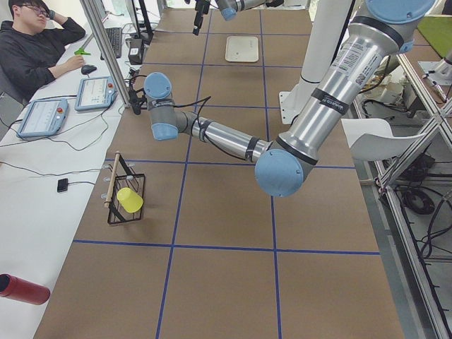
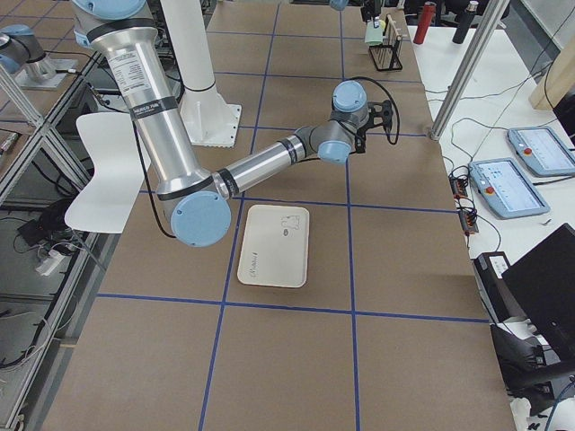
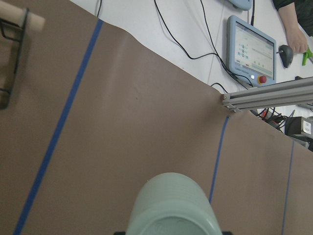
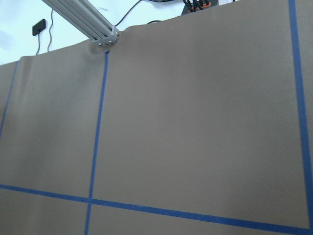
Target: Left arm grabs green cup and hands to right arm on tray
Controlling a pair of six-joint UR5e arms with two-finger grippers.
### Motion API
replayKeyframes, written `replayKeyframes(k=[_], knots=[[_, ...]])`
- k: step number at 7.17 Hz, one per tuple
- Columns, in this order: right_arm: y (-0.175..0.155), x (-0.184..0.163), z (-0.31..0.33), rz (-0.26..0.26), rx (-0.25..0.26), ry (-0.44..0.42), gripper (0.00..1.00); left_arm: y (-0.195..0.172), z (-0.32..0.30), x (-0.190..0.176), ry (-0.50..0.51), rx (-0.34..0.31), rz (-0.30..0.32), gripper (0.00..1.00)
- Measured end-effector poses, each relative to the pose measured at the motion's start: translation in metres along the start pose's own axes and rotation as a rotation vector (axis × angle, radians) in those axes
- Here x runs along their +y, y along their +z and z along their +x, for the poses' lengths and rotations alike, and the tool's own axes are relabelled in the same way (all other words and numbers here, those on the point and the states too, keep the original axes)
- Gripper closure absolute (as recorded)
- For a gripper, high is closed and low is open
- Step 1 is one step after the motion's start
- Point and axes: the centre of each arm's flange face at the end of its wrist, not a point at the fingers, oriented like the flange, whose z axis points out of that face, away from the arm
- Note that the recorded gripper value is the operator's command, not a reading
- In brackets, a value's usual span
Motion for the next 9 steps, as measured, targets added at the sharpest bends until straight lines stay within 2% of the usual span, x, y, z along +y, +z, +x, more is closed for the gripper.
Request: replayKeyframes(k=[6, 7, 9], knots=[[-0.013, 0.057, -0.061, -0.018, -0.419, 0.09, 0.01, 0.033, 0.043, 0.127, -0.135, 0.221, -0.24, 1.0], [-0.01, 0.073, -0.07, -0.025, -0.501, 0.118, 0.01, 0.037, 0.054, 0.152, -0.155, 0.248, -0.277, 1.0], [0.009, 0.12, -0.088, -0.039, -0.705, 0.195, 0.01, 0.042, 0.074, 0.199, -0.221, 0.294, -0.345, 1.0]])
